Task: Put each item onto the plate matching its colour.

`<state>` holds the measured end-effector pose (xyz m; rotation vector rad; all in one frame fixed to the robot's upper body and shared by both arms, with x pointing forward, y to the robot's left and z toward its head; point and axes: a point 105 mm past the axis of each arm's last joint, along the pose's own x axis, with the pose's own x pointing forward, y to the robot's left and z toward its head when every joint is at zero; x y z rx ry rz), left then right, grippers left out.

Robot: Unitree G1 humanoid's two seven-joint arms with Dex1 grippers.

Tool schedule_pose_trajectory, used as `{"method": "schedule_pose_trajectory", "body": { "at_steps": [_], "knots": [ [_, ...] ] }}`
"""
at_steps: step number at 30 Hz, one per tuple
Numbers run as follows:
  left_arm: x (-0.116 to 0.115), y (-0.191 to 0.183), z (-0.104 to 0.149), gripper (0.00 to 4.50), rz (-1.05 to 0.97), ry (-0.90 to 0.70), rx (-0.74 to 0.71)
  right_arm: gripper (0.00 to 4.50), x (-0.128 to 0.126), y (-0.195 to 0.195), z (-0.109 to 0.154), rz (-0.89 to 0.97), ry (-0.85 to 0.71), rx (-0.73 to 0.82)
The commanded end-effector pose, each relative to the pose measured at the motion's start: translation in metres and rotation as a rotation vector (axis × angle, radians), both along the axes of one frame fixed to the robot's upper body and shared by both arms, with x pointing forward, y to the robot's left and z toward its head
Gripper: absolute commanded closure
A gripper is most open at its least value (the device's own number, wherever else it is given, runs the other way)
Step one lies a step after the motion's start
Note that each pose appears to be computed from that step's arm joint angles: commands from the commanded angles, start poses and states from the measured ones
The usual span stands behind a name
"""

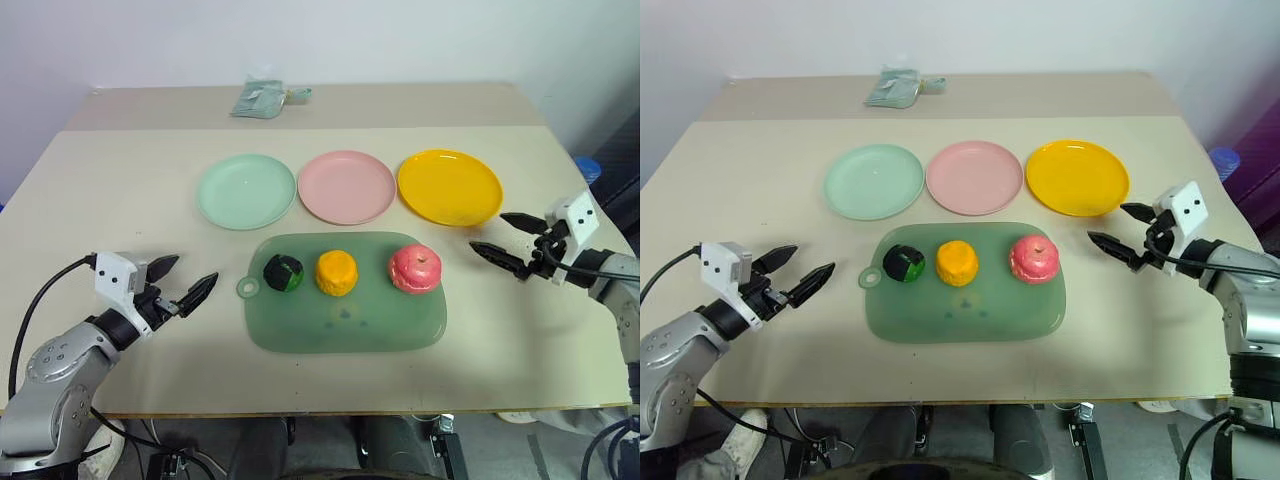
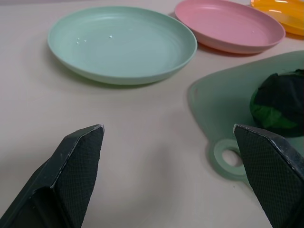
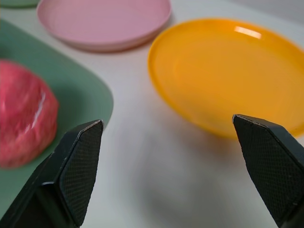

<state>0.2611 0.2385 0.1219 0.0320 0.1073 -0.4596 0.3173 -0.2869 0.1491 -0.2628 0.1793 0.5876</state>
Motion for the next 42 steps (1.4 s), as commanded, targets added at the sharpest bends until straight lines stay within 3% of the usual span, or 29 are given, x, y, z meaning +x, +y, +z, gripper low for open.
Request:
{"method": "schedule_pose_trajectory", "body": {
  "at_steps": [1,10,16,20,24,31,38,42],
  "knots": [
    [0.000,0.003,0.014,0.00,0.003,-0.062,0.022,0.06,0.002,-0.002,0.013,-0.004,-0.062,-0.001],
    [0.003,-0.002,0.024,0.00,-0.005,-0.085,0.021,0.06,0.008,-0.002,0.019,-0.024,-0.087,0.024],
    [0.016,-0.011,0.038,0.00,-0.054,-0.111,0.006,0.06,-0.001,0.001,0.032,-0.031,-0.123,0.028],
    [0.025,-0.028,0.046,0.00,-0.164,-0.108,-0.014,0.06,-0.018,0.008,0.038,0.001,-0.102,0.059],
    [0.034,-0.064,0.053,0.00,-0.388,-0.094,-0.008,0.06,-0.053,0.031,0.034,0.110,0.008,0.069],
    [0.038,-0.109,0.022,0.00,-0.698,0.007,0.221,0.06,-0.094,0.067,0.013,0.236,0.118,0.035],
    [0.057,-0.113,-0.002,0.00,-0.733,0.047,0.389,0.06,-0.096,0.066,0.013,0.196,0.076,0.063],
    [0.061,-0.116,0.006,1.34,-0.712,0.027,0.304,0.00,-0.091,0.071,0.017,0.190,0.049,0.076]
  ]
}}
